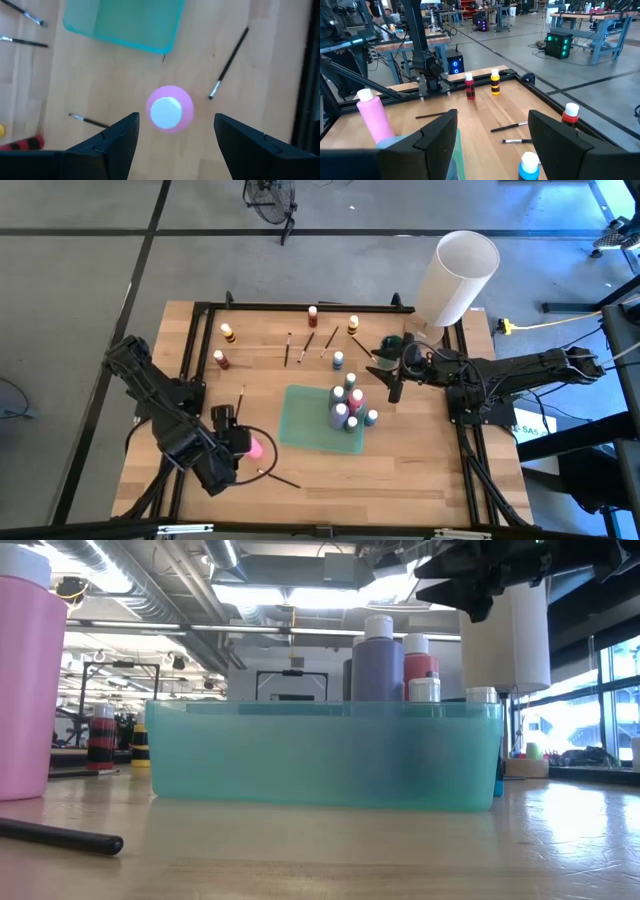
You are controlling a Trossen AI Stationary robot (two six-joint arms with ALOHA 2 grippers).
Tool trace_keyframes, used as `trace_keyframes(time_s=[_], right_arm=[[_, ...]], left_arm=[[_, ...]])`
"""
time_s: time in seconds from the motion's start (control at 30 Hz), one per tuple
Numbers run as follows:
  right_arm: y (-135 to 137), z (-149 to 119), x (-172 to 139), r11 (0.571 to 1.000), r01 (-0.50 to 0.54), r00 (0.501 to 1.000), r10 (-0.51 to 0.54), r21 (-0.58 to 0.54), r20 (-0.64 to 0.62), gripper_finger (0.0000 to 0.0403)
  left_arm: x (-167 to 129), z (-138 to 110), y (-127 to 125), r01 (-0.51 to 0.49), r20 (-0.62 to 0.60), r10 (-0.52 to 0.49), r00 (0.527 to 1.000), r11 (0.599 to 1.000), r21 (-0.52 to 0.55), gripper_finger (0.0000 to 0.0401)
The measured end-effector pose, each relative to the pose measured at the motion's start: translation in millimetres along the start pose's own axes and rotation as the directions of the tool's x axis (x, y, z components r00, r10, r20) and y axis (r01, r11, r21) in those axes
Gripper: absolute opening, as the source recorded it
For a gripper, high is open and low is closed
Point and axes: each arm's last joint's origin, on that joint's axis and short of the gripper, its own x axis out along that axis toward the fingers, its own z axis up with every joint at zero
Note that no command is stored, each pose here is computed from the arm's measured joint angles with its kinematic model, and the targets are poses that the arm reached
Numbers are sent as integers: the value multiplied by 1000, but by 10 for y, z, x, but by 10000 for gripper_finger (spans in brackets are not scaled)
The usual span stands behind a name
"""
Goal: Pick & Place Paint Supplies
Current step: Put the pink paint bottle into the light green bin
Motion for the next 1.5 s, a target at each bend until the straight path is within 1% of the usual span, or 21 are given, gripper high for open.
trace_keyframes(time_s=[0.1, 0.23, 0.4, 0.5, 0.83, 1.27, 1.4, 1.5], right_arm=[[-1, -3, 0, 1000, 1, 1000, -1, 0, -3, 248], [0, -3, 0, 1000, 0, 1000, 0, 2, -3, 248], [0, -3, 0, 1000, 0, 1000, 0, 2, -3, 248], [0, -3, 0, 1000, 0, 1000, 0, 3, -3, 248], [0, -9, 0, 1000, -2, 1000, 2, 4, -10, 248], [-2, -21, 0, 1000, 0, 1000, 0, 4, -21, 248], [-3, -23, 0, 1000, 1, 1000, -1, 3, -23, 248], [-3, -23, 0, 1000, 1, 1000, -1, 3, -23, 248]], left_arm=[[96, -43, 0, -13, -32, 13, 999, 1000, 8, 253], [142, -53, 1, -17, -40, 17, 999, 1000, 7, 253], [157, -17, 18, -13, -36, 14, 999, 1000, 6, 253], [168, 18, 13, 10, -27, -9, 1000, 1000, 17, 253], [186, 52, 25, 36, -47, -35, 998, 999, 16, 253], [207, 83, 52, 36, -53, -35, 998, 999, 25, 253], [337, 17, 54, 28, -101, -24, 995, 999, 34, 253], [387, -2, 66, 13, -111, -9, 994, 999, 37, 253]])
